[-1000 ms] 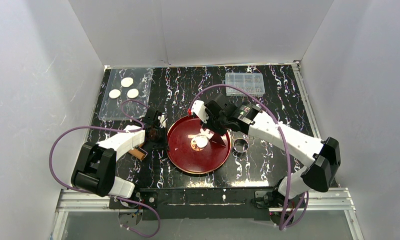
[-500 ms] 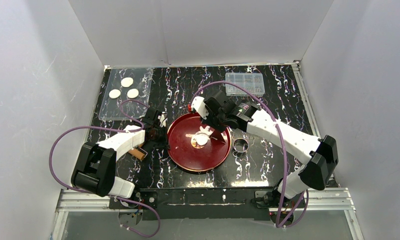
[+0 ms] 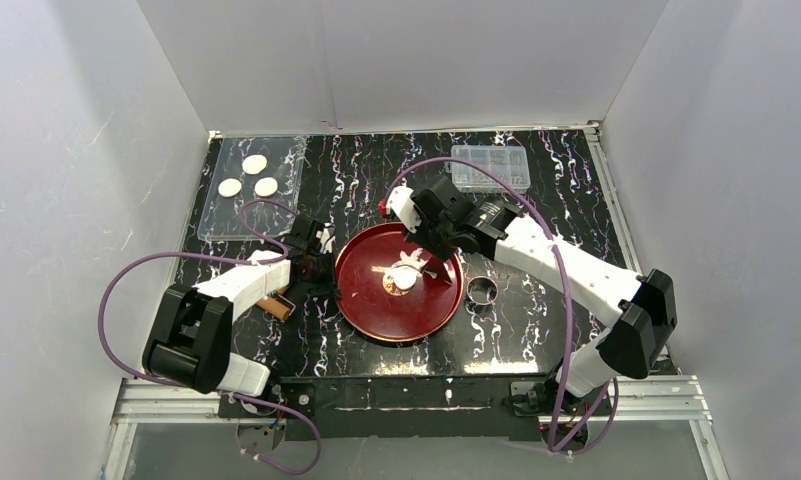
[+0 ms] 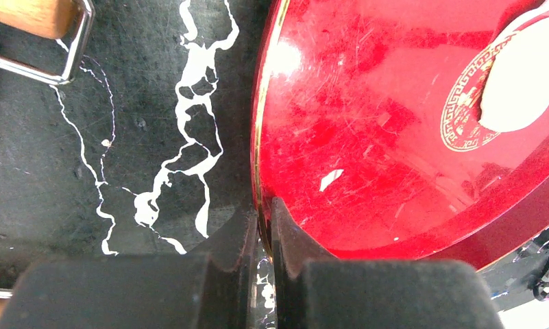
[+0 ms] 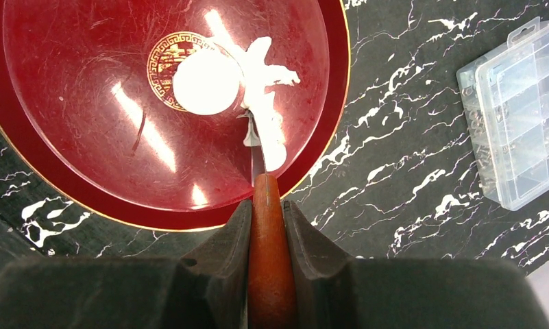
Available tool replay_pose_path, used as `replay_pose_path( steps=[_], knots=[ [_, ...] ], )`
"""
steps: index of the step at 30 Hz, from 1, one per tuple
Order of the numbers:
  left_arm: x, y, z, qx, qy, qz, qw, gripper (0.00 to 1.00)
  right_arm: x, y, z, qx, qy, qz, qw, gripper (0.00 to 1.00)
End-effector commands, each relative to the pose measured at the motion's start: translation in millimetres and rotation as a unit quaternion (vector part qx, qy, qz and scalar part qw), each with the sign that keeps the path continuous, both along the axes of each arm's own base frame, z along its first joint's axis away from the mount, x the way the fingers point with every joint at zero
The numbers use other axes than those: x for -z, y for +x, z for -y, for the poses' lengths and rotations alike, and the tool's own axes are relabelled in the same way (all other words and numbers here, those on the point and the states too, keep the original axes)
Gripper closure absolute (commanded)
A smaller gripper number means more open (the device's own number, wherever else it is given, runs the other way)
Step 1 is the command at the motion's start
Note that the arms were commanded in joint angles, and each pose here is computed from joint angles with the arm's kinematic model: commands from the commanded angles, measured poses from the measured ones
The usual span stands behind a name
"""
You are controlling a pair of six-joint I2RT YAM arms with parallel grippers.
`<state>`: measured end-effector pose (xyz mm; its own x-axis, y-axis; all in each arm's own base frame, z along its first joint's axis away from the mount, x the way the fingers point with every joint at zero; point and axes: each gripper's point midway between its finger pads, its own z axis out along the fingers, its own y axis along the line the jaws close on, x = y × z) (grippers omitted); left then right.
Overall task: Roll out the dumpling wrappers from the dough
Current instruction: Remove the dumpling wrapper from the work surface.
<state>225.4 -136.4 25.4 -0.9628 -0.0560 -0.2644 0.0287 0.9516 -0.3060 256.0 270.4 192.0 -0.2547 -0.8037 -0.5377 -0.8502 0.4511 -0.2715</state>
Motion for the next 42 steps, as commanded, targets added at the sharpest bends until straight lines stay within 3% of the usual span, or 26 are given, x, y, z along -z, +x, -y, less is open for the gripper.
replay_pose_path(
  steps=[1, 20, 27, 42],
  knots=[
    [3, -34, -11, 0.063, 0.025, -0.041, 0.997, 1.00, -22, 44, 49, 0.076, -0.073, 0.096, 0.990, 0.99],
    [2, -24, -12, 0.075, 0.033, -0.041, 0.996, 1.00, -32, -34, 70, 0.071, 0.001, -0.030, 0.997, 0.99],
    [2, -23, -11, 0.080, 0.033, -0.038, 0.996, 1.00, -35, -37, 61, 0.071, 0.048, -0.028, 0.996, 0.99],
    [3, -20, -8, 0.079, 0.029, -0.044, 0.995, 1.00, -91, -35, 28, 0.056, 0.144, -0.017, 0.988, 0.99]
  ],
)
